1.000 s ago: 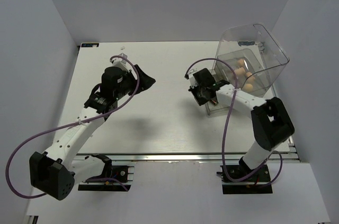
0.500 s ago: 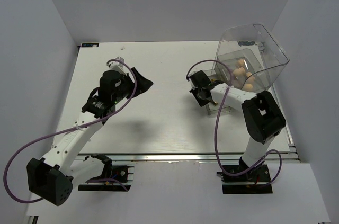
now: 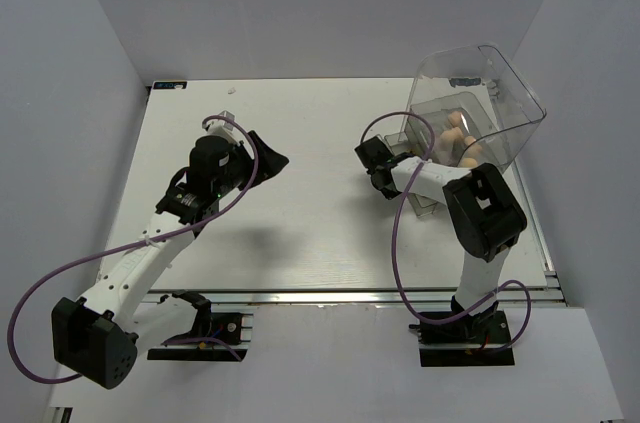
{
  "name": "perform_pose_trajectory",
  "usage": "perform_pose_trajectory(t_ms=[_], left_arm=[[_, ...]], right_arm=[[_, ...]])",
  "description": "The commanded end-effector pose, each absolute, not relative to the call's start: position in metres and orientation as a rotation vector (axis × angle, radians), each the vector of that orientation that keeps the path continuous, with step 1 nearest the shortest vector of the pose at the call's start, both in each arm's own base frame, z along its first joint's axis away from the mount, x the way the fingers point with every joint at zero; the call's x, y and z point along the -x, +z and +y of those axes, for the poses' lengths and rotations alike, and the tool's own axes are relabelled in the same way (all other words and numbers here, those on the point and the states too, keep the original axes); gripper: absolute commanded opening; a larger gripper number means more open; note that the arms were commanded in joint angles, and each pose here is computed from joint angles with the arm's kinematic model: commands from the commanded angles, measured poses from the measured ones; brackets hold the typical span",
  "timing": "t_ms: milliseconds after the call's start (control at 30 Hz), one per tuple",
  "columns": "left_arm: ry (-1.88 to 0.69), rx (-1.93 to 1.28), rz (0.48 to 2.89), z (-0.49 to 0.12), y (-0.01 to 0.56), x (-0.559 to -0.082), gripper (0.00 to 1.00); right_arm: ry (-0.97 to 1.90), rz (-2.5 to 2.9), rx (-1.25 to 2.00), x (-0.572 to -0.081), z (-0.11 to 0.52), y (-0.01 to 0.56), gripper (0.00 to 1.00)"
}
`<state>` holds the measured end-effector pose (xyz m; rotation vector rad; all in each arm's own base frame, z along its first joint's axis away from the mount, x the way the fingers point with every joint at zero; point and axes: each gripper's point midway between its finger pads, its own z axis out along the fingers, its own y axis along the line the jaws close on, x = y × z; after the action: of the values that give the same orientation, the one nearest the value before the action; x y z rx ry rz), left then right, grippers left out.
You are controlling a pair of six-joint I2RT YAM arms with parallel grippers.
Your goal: Organize the makeup
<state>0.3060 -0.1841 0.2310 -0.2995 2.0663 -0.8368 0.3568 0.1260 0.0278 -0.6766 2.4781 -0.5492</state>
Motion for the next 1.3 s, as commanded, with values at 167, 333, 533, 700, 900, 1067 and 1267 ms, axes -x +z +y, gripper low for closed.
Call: perform_pose_trajectory(t_ms=[167,333,533,700,900,1067,1267], left_arm=[[-0.858,0.301,2.027,-0.183,0.239,-0.303,0.83],[-0.86,0.299,2.03,-0.184,0.238,-0.304,0.83],[-0.868,0.308,2.025,-0.184,0.238,-0.305,0.83],[-0.869,0.314,2.021,-0.184,0.239,-0.304,0.83],[-0.867,0.314,2.017,-0.183,0.241,-0.305,0.83],[-0.868,0.309,2.009,-0.183,0.244,-0.305,0.83],[-0.878,0.294,1.959,-0.183,0.257,-0.305,0.84]], right_arm=[[-0.722,2.406,0.511,-0.379,0.09,0.046,0.0],[-0.742,2.401,0.476,-0.384,0.079,0.048,0.0],[-0.794,2.376,0.442,-0.386,0.066,0.054,0.0],[-0.823,2.36,0.412,-0.389,0.056,0.057,0.0],[-0.846,2.344,0.397,-0.39,0.049,0.061,0.0],[-0.666,2.316,0.433,-0.394,0.068,0.08,0.0],[-0.202,2.173,0.616,-0.39,0.126,0.131,0.0]])
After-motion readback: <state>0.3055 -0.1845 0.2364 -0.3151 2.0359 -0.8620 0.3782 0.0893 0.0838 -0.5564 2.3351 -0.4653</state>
